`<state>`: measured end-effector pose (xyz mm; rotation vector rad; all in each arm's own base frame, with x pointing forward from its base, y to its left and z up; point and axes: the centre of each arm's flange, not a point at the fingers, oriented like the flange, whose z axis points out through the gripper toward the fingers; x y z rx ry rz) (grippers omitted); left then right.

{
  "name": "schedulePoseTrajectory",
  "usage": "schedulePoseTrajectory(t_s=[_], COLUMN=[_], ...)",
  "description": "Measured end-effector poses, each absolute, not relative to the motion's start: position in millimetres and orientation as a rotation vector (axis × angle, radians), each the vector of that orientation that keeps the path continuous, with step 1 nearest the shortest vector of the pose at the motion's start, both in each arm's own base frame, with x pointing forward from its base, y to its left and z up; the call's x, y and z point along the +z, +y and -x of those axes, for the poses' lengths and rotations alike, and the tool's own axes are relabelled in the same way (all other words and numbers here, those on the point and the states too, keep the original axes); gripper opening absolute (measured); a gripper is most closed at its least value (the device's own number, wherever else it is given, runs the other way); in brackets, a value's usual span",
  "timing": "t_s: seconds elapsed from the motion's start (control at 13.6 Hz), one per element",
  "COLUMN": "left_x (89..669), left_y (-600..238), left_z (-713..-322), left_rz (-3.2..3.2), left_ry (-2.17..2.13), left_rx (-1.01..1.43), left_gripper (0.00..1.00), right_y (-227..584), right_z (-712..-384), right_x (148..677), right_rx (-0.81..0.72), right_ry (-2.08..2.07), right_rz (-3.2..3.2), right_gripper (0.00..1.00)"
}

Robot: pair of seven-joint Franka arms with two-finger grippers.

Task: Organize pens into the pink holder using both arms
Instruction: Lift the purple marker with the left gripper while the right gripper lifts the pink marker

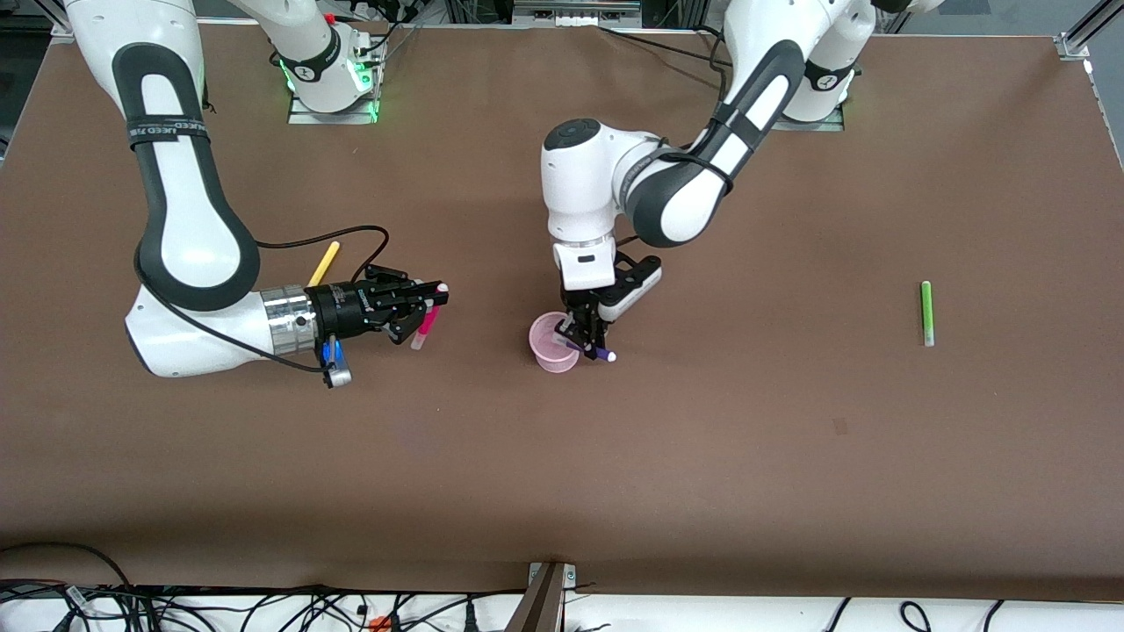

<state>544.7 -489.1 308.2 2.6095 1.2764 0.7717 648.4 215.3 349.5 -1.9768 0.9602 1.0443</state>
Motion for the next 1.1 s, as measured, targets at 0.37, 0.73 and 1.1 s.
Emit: schedulePoseTrajectory(t_s=[0.37, 0.73, 1.1], left_x=[288.9, 285.1, 279.6], left_y=[-500.9, -499.4, -513.7], left_z=[-532.4, -535.5, -535.4], left_rz=[-2.647, -2.649, -2.644], left_ry=[1.253, 1.257, 1.248], left_rx=[0.756, 0.768, 0.834], left_gripper=[0.18, 0.18, 0.18], right_y=[222.6, 222.6, 224.5], right_z=[-644.8, -644.7, -646.1], right_x=[343.1, 339.6, 326.9], right_rx=[1.134, 1.171, 1.195], right_ry=[0.935, 0.926, 0.935], right_rz=[1.873, 1.818, 1.774], right_gripper=[0.18, 0.18, 0.18])
